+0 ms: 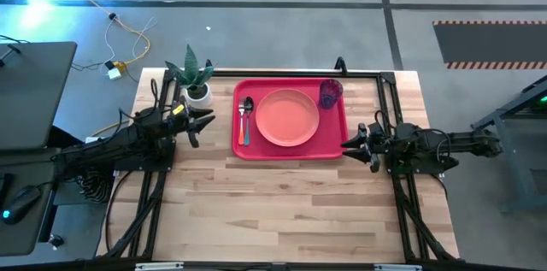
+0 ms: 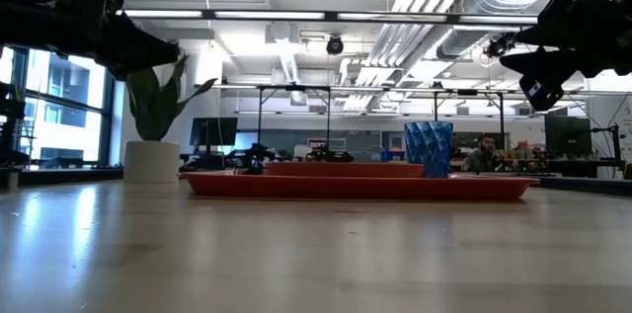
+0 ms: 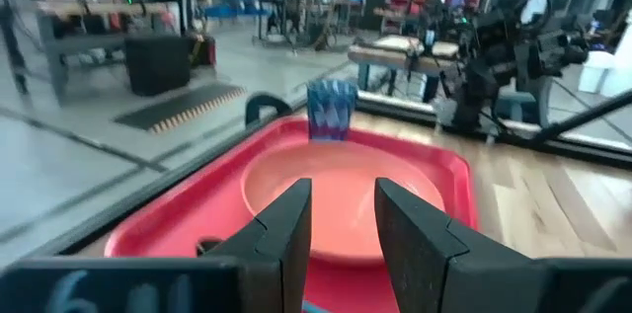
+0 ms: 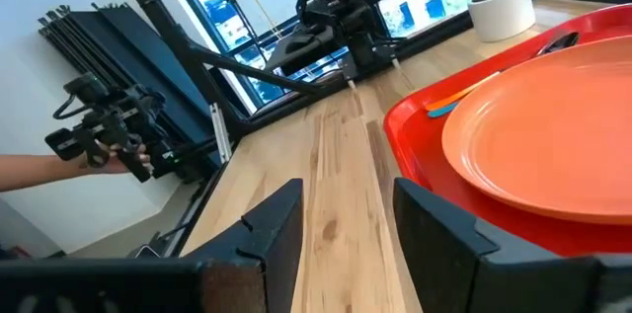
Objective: Pick and place plate/cup/fork/spoon on tray
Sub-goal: Return to Home Position
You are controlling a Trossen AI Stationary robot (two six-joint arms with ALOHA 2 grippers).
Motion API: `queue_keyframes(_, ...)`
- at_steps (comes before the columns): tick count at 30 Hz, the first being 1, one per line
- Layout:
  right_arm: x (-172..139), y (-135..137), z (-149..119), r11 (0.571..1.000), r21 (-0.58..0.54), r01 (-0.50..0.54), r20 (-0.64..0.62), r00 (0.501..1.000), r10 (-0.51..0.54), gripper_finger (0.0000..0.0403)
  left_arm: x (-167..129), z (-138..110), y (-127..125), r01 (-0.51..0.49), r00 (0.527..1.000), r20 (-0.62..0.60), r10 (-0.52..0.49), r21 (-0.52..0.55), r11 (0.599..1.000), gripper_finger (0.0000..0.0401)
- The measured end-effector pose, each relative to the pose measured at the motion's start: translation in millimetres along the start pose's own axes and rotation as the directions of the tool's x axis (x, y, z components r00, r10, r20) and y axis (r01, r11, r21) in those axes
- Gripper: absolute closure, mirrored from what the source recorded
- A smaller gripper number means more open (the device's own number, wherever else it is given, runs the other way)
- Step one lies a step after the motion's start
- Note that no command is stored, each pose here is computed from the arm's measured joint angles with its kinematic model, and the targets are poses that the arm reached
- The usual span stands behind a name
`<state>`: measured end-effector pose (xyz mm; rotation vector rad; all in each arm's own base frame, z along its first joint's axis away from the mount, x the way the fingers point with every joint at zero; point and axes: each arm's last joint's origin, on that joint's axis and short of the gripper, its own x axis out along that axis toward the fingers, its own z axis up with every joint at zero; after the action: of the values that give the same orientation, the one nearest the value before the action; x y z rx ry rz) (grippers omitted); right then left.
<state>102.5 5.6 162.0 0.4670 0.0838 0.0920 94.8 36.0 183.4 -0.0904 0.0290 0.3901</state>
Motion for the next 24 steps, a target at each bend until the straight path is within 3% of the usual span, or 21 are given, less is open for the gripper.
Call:
queue_keyframes(7,0,0,0,1.000,0.001,0.001,-0.001,1.000,-0.001,0.0253,0,6,0,-0.007,0.998,0.065,0.004,0.049,0.999,0.0298)
queue_keyframes(11,0,0,0,1.000,0.004,0.001,-0.002,1.000,-0.001,0.0253,4,-9,0,0.012,0.995,0.101,-0.015,0.030,0.999,0.0298)
queue_keyframes(24,0,0,0,1.000,0.005,0.001,-0.002,1.000,-0.001,0.0253,3,-8,0,0.003,0.994,0.111,-0.010,0.064,0.998,0.0297)
